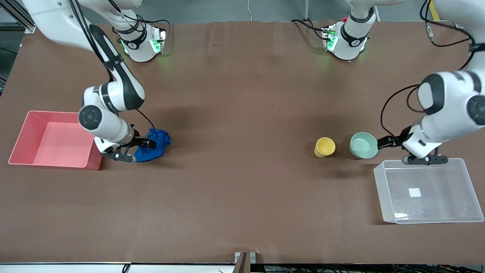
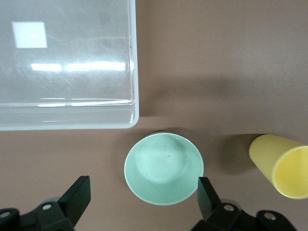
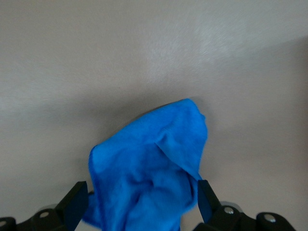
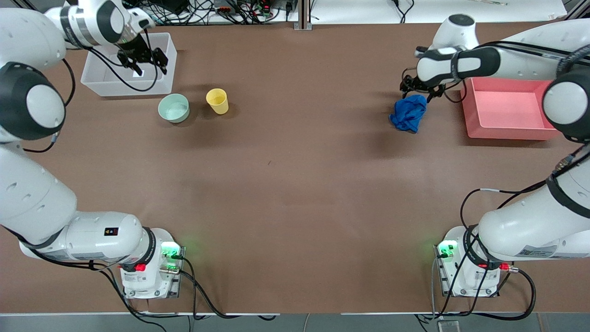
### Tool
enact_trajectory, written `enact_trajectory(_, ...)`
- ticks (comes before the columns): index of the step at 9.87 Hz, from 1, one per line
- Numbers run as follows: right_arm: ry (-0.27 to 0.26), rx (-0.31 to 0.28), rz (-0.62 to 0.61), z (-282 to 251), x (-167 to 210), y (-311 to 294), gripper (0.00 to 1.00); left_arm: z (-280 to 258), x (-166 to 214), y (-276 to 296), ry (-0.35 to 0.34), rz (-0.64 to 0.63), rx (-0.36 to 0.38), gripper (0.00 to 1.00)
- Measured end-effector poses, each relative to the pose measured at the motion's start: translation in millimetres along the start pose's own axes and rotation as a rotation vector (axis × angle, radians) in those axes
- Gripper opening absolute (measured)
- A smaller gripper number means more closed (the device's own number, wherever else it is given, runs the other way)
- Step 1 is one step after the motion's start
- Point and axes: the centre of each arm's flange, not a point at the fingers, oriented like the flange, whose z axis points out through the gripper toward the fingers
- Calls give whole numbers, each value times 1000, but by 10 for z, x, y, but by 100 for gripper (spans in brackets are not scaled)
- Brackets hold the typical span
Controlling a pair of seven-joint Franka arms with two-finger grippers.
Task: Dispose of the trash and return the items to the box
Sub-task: 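Lift the blue cloth with the right gripper while the left gripper grasps the bowl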
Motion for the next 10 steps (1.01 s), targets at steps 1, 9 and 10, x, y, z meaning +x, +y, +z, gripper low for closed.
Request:
enact_trajectory(1,-1,3,-3,166,-17,6,100,227,-8,-13,-27,-2,0,96)
enact_trajectory(9,-26,-7,52,301,-35,41,18,1176,-369,-65,-38,11,10,92)
enact_trajectory(10,-67,-30,58,225,1,21,18,1161,-349,-72,-30,11,10,90)
